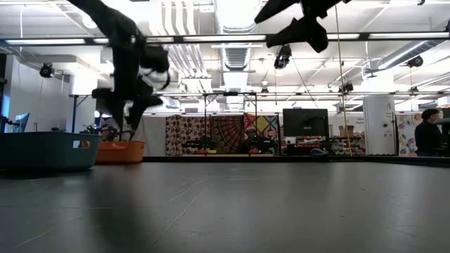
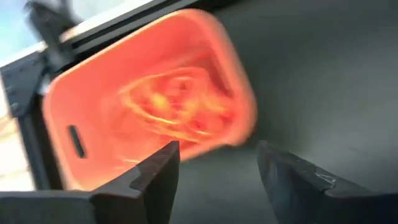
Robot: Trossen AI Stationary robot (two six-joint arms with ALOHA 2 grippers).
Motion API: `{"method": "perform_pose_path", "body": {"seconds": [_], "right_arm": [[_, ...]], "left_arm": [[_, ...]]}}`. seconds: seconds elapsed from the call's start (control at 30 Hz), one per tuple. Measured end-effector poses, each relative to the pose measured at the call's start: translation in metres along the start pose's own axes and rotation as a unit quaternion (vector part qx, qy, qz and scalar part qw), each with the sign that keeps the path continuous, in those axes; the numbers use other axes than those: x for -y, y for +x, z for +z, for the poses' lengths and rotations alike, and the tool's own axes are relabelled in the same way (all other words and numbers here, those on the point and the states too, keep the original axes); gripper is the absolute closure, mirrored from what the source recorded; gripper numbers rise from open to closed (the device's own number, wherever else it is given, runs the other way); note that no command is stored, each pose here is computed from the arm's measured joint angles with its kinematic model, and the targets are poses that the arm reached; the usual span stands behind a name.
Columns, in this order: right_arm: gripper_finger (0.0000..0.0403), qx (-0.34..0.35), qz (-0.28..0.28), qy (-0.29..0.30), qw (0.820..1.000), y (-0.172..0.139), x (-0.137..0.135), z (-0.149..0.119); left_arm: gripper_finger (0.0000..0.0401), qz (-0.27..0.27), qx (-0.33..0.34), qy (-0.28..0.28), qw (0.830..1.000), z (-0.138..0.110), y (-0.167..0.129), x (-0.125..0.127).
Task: Sort rubber bands into baskets
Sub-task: Put the purple rubber band into the green bin
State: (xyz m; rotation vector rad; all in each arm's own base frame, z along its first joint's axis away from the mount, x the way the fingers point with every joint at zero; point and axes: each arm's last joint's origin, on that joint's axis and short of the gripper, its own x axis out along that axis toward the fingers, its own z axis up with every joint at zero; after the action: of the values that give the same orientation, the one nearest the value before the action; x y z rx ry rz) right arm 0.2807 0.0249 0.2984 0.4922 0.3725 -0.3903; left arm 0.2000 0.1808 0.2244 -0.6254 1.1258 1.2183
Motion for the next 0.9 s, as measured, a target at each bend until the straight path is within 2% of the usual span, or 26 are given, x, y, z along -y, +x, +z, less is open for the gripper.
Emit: {"method": "perform_pose_path", "body": {"seconds": [0.13, 0.3, 0.47, 0.63, 0.7, 0.77, 0.9], "right_arm": [[0.0154, -0.031, -0.002, -0.021, 0.999, -0.001, -0.003, -0.01], [0.0154, -0.084, 0.01, -0.048, 0.995, 0.001, -0.006, -0.029], [0.0154, -0.151, 0.032, -0.058, 0.986, 0.003, -0.01, -0.056], [0.0154, -0.237, 0.031, -0.041, 0.97, -0.003, -0.024, -0.093], [0.0154, -0.267, 0.016, -0.023, 0.963, -0.006, -0.031, -0.11], [0.0154, -0.303, -0.024, 0.016, 0.952, -0.01, -0.037, -0.129], [0.0154, -0.378, -0.132, 0.053, 0.915, -0.027, -0.042, -0.163]], "left_arm": [[0.0196, -0.066, 0.058, 0.016, 0.996, -0.023, -0.04, 0.028], [0.0195, -0.164, 0.109, 0.054, 0.979, -0.062, -0.088, 0.053], [0.0195, -0.255, 0.121, 0.1, 0.954, -0.11, -0.128, 0.068], [0.0195, -0.333, 0.108, 0.08, 0.933, -0.157, -0.155, 0.08], [0.0195, -0.354, 0.122, 0.069, 0.925, -0.174, -0.164, 0.086], [0.0195, -0.373, 0.132, 0.064, 0.916, -0.188, -0.169, 0.093], [0.0195, -0.434, 0.161, 0.058, 0.884, -0.194, -0.181, 0.108]]}}
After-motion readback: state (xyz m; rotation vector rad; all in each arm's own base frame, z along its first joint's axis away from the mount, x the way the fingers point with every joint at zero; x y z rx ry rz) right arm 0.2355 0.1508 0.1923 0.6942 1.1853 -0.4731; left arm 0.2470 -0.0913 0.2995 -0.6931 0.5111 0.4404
